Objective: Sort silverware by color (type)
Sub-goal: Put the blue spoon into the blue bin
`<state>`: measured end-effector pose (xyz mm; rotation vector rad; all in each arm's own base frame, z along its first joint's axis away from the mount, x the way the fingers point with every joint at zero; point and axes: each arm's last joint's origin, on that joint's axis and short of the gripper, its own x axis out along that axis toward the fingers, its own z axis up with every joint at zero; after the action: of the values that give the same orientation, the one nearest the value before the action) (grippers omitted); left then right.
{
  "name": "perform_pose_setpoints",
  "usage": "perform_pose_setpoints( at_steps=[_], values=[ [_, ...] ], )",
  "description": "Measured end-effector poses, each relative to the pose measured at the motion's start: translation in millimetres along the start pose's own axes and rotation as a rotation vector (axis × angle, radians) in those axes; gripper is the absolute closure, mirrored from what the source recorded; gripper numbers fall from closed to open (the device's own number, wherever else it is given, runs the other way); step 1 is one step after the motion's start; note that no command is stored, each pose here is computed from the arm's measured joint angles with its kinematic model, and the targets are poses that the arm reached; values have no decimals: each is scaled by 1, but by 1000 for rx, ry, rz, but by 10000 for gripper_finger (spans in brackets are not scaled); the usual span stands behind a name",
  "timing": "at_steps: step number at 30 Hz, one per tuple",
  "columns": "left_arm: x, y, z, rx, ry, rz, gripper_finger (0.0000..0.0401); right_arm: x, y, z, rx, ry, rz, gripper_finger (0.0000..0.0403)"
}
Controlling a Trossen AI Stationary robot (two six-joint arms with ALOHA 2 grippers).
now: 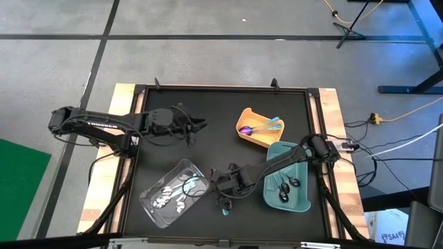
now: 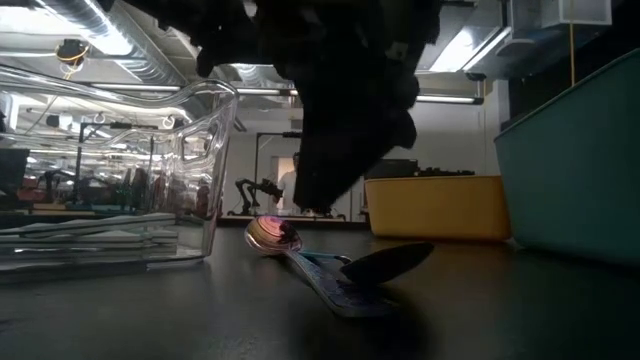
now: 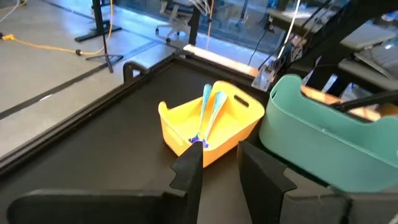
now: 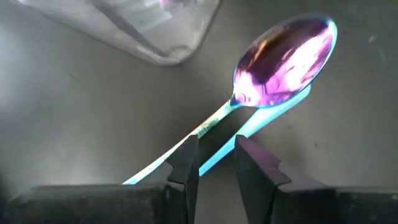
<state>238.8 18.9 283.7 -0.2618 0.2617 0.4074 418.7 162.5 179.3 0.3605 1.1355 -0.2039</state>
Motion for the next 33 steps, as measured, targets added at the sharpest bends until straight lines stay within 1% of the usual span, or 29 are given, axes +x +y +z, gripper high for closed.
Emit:
perform_pose_setpoints(
  at_steps=[8,19,31,33],
  values=[
    [0,1,-5,15,44,14,307,16,-2,-6,36,31,-42,313],
    [0,1,-5,16,48,16,307,16,-2,-5,73,20,-44,313],
    [0,1,-5,17,49,16,307,16,8,-15,44,10,-53,313],
    [0,1,-5,16,49,16,307,18,9,-16,54,13,-54,313]
  ],
)
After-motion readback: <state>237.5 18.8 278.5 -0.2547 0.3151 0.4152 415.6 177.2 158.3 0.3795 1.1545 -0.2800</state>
